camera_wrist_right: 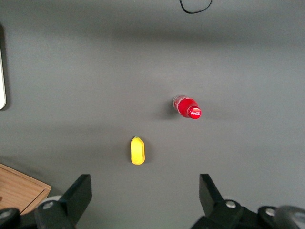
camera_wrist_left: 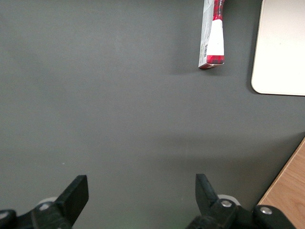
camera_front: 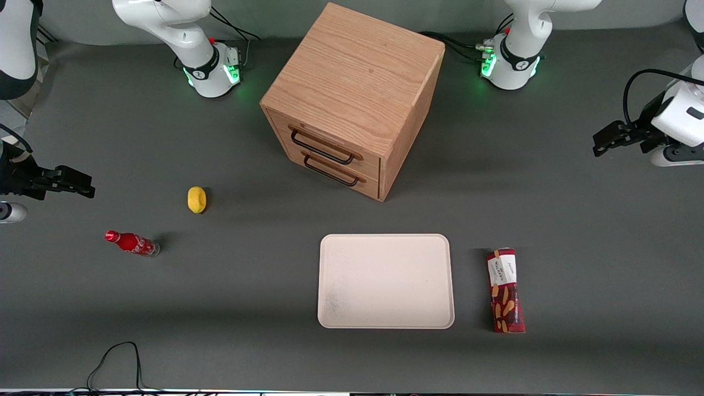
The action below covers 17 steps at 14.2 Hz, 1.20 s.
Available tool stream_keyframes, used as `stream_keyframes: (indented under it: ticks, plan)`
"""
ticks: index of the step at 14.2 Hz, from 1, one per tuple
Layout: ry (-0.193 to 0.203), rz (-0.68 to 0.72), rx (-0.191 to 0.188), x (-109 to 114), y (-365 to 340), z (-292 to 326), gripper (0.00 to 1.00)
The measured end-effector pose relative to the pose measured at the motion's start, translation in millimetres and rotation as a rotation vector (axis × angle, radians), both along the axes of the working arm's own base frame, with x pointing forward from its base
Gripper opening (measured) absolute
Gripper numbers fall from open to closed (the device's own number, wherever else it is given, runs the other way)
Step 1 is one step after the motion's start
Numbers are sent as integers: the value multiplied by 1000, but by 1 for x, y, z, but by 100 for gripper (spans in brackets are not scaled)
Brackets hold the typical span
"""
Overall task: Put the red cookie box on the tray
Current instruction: 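Move the left gripper down toward the red shortbread box beside the tray, then close the left gripper on the red shortbread box and lift it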
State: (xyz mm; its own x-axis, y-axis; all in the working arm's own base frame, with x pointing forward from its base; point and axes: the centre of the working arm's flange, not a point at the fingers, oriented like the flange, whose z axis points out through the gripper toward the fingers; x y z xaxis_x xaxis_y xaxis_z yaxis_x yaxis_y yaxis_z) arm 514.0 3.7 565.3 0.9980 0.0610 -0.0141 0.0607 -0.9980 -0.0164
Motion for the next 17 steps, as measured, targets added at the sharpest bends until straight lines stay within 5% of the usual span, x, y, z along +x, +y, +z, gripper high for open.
stream_keyframes:
  ticks: [5,8,14,17]
  plan:
    - [6,-20,1,3,-1,-5,100]
    - [34,-106,-14,26,-10,-30,100]
    - [38,-190,-11,150,-89,-105,100]
    - [-32,-145,11,198,-119,-171,100]
